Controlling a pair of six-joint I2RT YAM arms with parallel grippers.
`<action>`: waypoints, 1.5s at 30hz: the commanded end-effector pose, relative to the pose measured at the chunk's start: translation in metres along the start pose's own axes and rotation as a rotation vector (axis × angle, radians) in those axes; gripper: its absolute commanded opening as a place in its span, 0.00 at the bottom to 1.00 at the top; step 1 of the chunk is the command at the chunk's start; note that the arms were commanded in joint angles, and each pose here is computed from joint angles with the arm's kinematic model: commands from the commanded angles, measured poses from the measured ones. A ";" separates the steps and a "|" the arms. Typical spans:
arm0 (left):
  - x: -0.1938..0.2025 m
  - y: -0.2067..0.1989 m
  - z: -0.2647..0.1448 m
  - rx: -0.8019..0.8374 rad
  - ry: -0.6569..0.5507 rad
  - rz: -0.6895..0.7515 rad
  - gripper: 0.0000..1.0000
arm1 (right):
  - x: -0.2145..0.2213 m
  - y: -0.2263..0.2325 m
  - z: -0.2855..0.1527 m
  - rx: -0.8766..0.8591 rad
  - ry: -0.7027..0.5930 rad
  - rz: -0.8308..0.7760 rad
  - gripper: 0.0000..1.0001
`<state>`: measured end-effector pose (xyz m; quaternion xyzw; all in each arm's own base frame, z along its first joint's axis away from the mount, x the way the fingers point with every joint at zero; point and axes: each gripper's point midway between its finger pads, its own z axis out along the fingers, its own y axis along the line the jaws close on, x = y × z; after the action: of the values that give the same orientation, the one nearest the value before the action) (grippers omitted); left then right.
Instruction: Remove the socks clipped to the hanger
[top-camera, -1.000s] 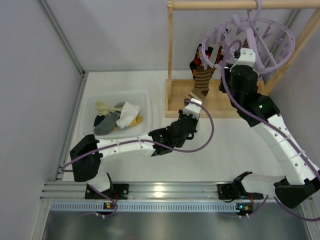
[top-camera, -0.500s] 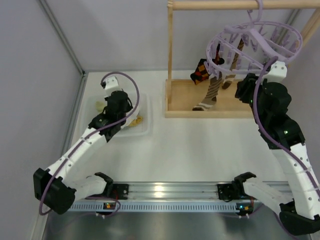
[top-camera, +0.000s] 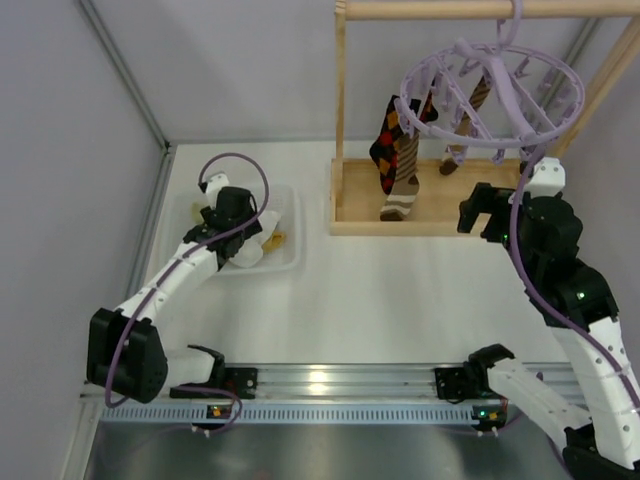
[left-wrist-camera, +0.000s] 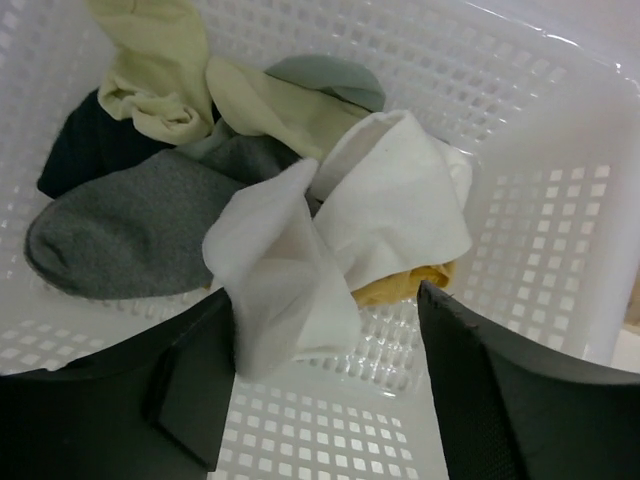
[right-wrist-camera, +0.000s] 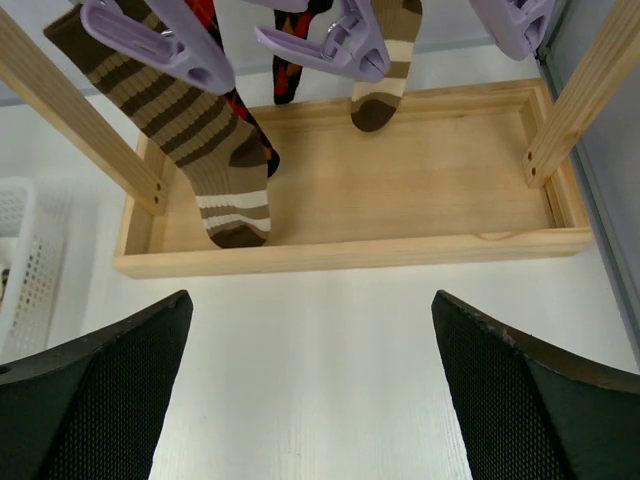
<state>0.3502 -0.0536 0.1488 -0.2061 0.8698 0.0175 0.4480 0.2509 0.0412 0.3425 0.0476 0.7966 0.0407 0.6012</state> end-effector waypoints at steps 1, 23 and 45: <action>-0.002 -0.011 -0.006 0.066 0.007 -0.035 0.75 | -0.004 -0.005 -0.018 -0.011 -0.033 0.036 0.99; 0.003 -0.251 -0.099 0.821 -0.119 0.237 0.99 | -0.007 0.007 -0.065 -0.191 -0.132 0.048 0.99; 0.011 -0.392 -0.014 0.963 -0.331 0.394 0.99 | -0.009 0.055 -0.085 -0.495 -0.195 0.046 1.00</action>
<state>0.4542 -0.4139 0.1883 0.1912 0.7557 -0.2924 0.5540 0.1773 0.0869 0.3592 -0.0666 0.7343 0.2153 0.6403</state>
